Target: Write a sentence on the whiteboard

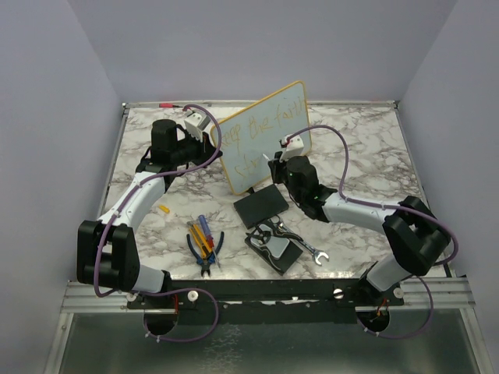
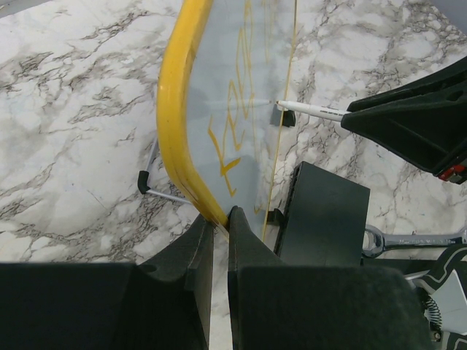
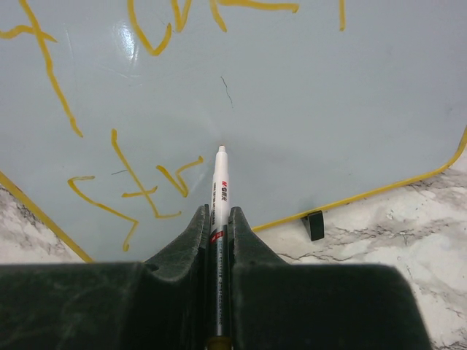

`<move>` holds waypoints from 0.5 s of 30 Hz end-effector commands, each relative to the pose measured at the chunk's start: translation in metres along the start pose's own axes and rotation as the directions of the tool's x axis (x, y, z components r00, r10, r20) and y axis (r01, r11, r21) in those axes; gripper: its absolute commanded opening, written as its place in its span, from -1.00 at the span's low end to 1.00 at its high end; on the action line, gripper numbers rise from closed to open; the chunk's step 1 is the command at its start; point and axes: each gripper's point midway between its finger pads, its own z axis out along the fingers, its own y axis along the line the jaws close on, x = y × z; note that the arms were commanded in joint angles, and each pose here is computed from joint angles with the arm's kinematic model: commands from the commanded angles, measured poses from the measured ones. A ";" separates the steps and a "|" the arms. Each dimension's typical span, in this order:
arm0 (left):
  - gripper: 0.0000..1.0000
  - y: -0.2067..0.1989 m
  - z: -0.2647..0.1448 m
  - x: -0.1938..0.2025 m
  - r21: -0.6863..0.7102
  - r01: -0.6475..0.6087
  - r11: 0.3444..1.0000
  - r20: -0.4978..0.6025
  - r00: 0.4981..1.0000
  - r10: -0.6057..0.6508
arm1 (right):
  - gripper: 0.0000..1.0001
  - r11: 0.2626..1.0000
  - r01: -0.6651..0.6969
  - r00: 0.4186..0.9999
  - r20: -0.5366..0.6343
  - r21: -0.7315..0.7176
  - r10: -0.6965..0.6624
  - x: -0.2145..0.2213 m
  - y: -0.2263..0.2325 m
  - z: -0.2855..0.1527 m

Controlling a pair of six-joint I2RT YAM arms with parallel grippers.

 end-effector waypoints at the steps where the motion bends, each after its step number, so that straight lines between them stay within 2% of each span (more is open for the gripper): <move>1: -1.00 -0.014 0.001 0.048 0.041 0.062 0.997 -0.145 0.988 -0.056 | -0.99 1.000 0.006 1.000 0.030 -0.011 -0.006 -0.010 0.004 0.009; 10: -1.00 -0.013 0.001 0.048 0.040 0.064 0.997 -0.146 0.988 -0.057 | -0.99 0.995 0.043 0.999 -0.018 -0.090 -0.044 0.009 0.016 0.011; 15: -1.00 -0.013 0.002 0.048 0.040 0.064 0.997 -0.146 0.988 -0.057 | -0.99 0.995 0.039 0.998 -0.054 -0.088 -0.044 0.024 0.014 0.009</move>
